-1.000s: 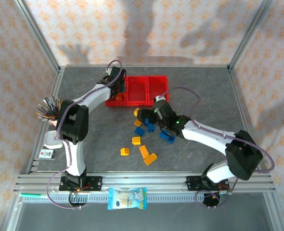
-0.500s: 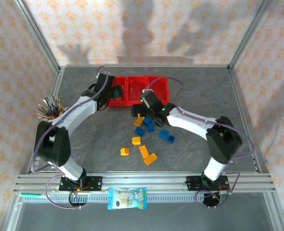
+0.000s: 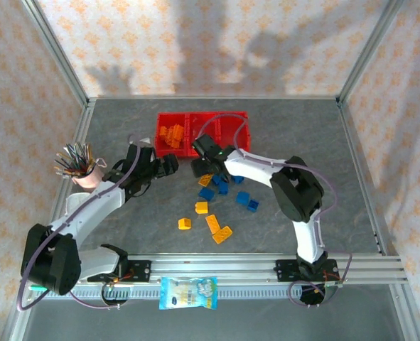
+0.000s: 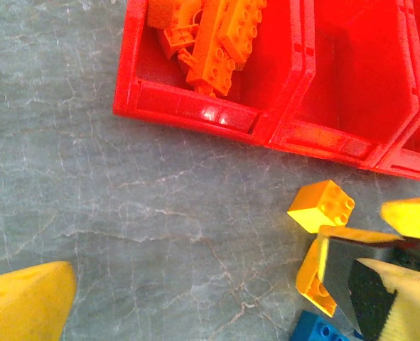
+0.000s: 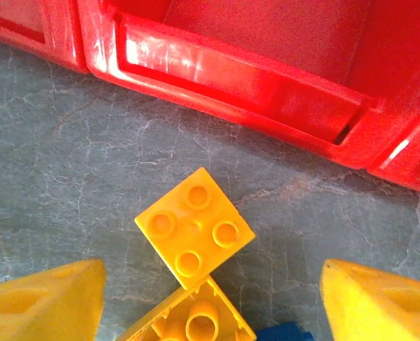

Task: Sort the legos into containers by color
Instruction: Pick up the lego from the center of the table.

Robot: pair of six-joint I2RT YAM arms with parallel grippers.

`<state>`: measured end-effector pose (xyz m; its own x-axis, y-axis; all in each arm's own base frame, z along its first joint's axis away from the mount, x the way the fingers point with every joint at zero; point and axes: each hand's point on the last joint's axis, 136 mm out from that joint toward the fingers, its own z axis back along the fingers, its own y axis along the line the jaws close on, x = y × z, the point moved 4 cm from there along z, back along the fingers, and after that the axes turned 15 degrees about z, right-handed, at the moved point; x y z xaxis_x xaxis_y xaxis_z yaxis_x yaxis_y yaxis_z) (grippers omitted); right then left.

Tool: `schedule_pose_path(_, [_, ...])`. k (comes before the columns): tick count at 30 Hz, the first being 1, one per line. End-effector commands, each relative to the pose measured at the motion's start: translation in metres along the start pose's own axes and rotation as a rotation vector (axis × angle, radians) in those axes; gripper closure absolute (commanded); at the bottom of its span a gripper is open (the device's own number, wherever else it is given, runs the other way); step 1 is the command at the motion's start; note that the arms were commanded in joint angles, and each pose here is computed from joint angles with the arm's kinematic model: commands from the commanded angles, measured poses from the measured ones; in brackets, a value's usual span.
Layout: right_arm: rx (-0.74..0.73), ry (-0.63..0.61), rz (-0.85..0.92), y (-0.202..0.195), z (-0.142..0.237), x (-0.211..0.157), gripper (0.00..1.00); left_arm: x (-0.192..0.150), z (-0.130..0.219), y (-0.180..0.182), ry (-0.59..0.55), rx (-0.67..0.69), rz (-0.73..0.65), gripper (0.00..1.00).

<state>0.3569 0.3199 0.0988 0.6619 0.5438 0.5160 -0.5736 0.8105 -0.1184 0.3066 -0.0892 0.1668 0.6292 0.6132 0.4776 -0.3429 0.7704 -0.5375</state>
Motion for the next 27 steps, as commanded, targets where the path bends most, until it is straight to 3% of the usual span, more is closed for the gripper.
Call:
schedule_pose_path(1, [-0.029,0.021,0.048,-0.003,-0.007,0.005,0.25,-0.003,0.004,0.001,-0.017,-0.05,0.074,0.01])
schedule_pose_path(8, [0.02,0.049,0.09,0.007,-0.026,0.008,0.36,-0.009,0.012,0.009,-0.016,-0.058,0.129,0.01])
schedule_pose_path(17, [0.054,0.034,0.094,0.009,-0.014,0.01,0.64,-0.006,0.019,0.009,-0.025,-0.043,0.157,0.01])
schedule_pose_path(27, [0.028,-0.137,-0.003,-0.007,0.046,0.052,0.7,0.019,0.034,-0.014,-0.086,-0.078,0.138,0.01])
